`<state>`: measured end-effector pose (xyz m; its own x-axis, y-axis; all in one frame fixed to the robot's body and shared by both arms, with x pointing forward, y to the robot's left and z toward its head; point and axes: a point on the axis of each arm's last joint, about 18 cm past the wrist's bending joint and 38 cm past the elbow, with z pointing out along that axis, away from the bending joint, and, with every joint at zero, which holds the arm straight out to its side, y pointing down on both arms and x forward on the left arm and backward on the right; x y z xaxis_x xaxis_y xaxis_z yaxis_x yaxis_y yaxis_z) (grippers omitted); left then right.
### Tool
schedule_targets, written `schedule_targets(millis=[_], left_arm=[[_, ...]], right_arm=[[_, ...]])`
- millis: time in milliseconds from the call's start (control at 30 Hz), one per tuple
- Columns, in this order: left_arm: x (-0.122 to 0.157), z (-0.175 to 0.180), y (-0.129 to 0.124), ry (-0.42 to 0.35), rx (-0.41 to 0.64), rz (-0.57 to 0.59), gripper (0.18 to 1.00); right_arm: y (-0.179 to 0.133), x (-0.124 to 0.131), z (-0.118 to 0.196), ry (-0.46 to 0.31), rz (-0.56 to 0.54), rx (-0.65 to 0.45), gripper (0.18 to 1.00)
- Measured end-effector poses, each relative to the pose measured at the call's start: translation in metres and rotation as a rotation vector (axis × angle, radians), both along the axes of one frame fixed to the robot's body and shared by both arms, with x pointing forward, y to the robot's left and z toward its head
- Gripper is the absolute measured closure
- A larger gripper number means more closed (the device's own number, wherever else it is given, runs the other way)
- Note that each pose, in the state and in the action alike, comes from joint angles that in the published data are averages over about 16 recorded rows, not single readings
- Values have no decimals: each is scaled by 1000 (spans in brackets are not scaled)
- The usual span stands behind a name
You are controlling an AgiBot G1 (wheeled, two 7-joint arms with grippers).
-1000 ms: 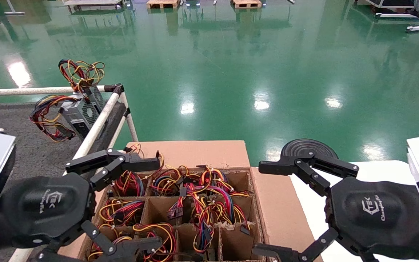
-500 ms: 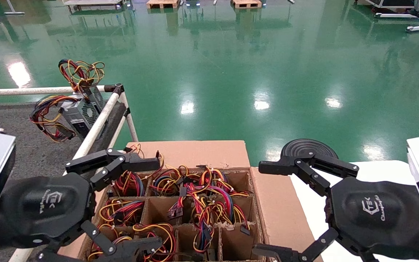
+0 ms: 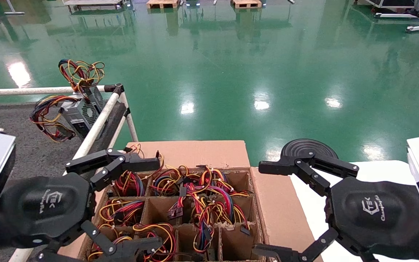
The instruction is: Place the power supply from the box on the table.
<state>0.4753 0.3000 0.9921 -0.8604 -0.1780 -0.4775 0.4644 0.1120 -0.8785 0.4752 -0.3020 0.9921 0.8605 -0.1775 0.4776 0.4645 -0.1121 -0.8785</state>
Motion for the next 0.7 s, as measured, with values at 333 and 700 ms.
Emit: schedule_targets(millis=[333, 700], left_arm=[[0, 0, 0, 0, 0, 0, 184], [0, 0, 0, 0, 0, 0, 185]], right_arm=[[0, 0, 0, 0, 0, 0, 177], [0, 0, 0, 0, 0, 0, 179]])
